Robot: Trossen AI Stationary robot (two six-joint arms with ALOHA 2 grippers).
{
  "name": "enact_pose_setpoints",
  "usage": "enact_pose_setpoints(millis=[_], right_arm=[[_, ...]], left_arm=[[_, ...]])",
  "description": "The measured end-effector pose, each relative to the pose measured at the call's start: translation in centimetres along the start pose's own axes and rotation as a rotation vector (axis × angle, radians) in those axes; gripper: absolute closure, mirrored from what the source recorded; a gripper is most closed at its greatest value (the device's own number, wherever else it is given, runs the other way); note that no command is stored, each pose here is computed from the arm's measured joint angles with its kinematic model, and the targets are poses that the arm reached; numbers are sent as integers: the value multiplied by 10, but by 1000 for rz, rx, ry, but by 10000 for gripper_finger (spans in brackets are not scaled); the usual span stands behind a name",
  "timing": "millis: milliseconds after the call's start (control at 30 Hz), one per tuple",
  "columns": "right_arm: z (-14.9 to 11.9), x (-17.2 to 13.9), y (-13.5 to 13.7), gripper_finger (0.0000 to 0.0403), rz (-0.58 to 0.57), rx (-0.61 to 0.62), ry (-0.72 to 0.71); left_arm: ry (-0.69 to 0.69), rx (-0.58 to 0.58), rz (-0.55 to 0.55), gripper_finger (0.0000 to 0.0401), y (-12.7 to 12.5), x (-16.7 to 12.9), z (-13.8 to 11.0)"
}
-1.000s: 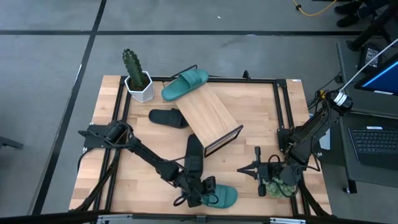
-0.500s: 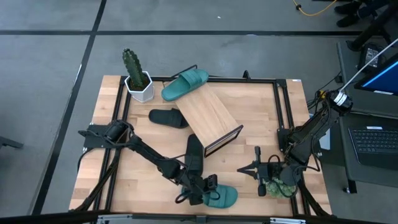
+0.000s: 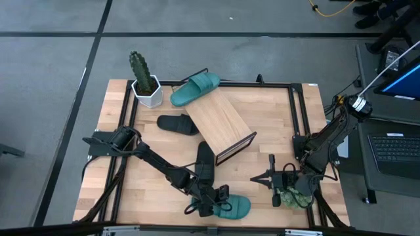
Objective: Pick and place slides into the shelf
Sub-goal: Put the green slipper onto the shelf
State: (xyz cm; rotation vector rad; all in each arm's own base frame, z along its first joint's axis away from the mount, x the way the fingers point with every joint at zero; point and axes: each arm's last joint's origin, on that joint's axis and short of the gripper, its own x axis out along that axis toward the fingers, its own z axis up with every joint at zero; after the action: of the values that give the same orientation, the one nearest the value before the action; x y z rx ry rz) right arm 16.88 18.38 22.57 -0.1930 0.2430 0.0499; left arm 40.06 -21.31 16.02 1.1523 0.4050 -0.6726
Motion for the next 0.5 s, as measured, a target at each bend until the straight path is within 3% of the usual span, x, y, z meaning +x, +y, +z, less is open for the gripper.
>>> enact_pose_setpoints(millis=[367, 500], right_arm=[[0, 0, 0, 400, 0, 1, 0], [0, 0, 0, 400, 0, 2, 0]], left_arm=[[-15, -21, -14, 392, 1, 0, -2], [-14, -63, -10, 394, 2, 0, -3]])
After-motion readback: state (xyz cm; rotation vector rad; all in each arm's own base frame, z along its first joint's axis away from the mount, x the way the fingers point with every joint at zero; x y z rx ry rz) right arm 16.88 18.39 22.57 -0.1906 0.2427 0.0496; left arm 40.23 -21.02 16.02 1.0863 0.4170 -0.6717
